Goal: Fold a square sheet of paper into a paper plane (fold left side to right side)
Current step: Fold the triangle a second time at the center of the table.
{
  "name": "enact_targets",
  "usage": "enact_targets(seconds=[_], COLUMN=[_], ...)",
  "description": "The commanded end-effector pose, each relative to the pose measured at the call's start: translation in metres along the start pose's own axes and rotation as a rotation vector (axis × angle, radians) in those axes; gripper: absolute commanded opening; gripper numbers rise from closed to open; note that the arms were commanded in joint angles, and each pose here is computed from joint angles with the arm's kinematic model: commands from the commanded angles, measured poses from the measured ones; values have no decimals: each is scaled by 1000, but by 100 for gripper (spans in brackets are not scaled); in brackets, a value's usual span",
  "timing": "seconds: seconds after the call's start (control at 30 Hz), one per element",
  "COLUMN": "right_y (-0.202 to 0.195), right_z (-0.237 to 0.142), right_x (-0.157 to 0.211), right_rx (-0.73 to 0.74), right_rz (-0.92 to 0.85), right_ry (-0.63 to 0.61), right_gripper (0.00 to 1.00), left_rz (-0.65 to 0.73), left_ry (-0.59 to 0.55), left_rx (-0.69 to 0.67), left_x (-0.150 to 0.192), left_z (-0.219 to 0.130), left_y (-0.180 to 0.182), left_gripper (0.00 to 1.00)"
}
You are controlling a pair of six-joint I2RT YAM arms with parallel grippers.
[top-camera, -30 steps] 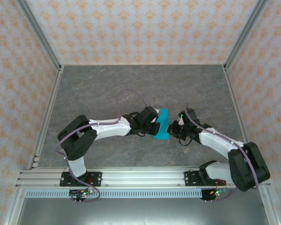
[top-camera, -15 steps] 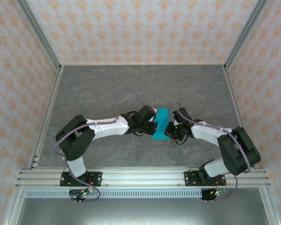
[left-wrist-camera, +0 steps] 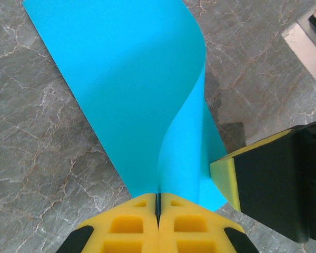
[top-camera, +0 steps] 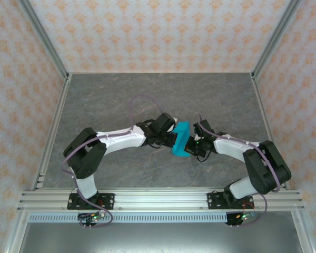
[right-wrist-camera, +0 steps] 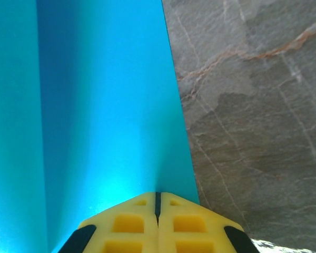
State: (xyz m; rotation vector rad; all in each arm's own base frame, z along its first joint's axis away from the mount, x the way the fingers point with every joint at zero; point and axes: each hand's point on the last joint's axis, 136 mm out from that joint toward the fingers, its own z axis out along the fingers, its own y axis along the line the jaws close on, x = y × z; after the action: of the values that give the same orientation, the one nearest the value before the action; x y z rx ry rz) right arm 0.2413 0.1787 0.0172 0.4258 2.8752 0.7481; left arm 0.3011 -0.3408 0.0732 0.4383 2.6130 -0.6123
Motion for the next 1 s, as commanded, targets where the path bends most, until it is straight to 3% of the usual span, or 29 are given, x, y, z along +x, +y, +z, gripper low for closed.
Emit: enact_targets(seconds=[0.0,0.97], right_y=[-17,-19], right_z=[4,3], right_x=[8,11], right_rx=[78,91], right_rz=[-4,-26], right_ry=[32,51], right_gripper=[0,0], left_rz=[31,168], left_ry=[35,148], left_rx=[-37,-79], left_x=[2,10], left_z=[5,29], left_y=[7,18], left_gripper=[0,0])
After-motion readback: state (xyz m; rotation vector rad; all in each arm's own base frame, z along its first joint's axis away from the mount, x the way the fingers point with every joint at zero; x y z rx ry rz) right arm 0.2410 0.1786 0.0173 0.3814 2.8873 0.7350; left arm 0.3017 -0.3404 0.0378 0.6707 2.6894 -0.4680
